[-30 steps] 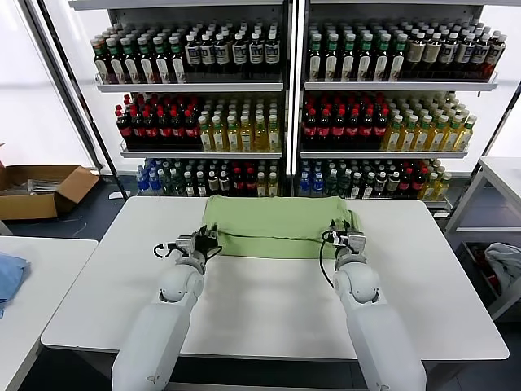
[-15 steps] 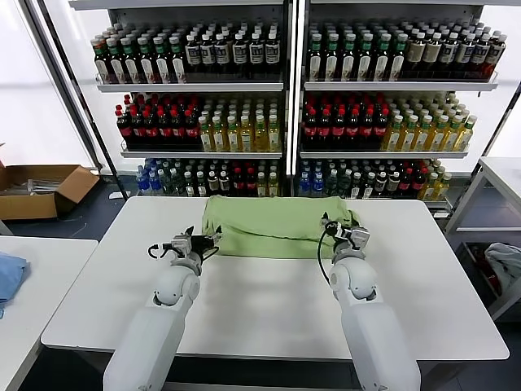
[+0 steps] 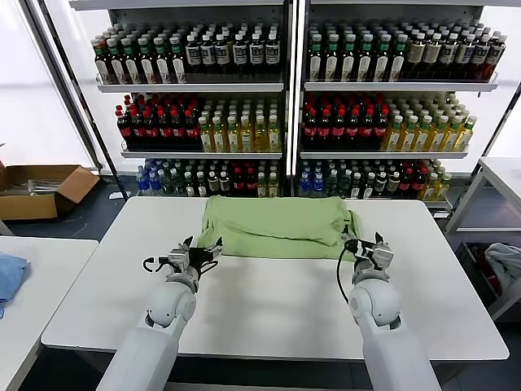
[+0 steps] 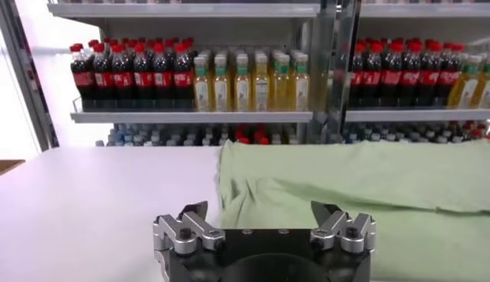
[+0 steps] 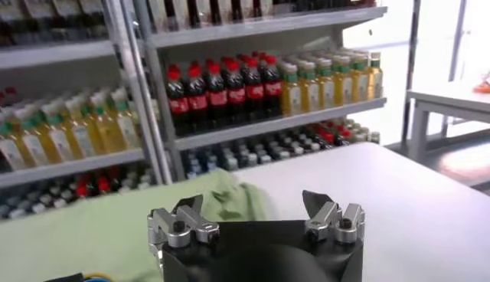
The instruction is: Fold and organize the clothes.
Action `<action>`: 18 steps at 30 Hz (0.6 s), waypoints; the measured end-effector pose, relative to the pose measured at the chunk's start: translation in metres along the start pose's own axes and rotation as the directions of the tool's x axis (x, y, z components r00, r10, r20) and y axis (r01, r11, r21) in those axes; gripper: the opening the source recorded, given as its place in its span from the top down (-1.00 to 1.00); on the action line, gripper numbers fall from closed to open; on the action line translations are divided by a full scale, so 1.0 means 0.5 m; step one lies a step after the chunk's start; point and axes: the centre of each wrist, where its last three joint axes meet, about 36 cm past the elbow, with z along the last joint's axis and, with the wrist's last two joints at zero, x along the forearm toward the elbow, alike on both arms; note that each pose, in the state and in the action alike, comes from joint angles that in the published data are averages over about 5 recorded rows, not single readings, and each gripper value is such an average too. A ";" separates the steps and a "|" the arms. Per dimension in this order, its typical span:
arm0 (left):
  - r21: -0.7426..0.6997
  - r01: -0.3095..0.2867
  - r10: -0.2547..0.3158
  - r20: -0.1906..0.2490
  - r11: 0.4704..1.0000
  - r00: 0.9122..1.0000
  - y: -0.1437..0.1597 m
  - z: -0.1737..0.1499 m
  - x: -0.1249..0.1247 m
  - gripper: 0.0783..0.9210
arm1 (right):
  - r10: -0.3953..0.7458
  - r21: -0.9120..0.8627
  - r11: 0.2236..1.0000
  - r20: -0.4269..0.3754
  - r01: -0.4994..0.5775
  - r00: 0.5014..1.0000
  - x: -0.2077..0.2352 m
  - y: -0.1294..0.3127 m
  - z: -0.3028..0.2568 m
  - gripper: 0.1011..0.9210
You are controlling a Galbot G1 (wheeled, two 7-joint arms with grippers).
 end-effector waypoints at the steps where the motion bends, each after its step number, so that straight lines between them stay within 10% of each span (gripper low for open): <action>1: -0.002 0.001 -0.001 -0.002 1.000 1.000 0.001 0.002 0.001 -0.77 | 0.006 0.008 1.000 -0.004 -0.006 1.000 0.000 -0.003 0.000 -0.76; 18: -0.027 0.038 -0.039 -0.046 0.999 0.998 0.018 0.017 -0.022 -0.77 | 0.025 0.083 0.996 -0.068 -0.019 0.997 -0.026 0.009 0.001 -0.76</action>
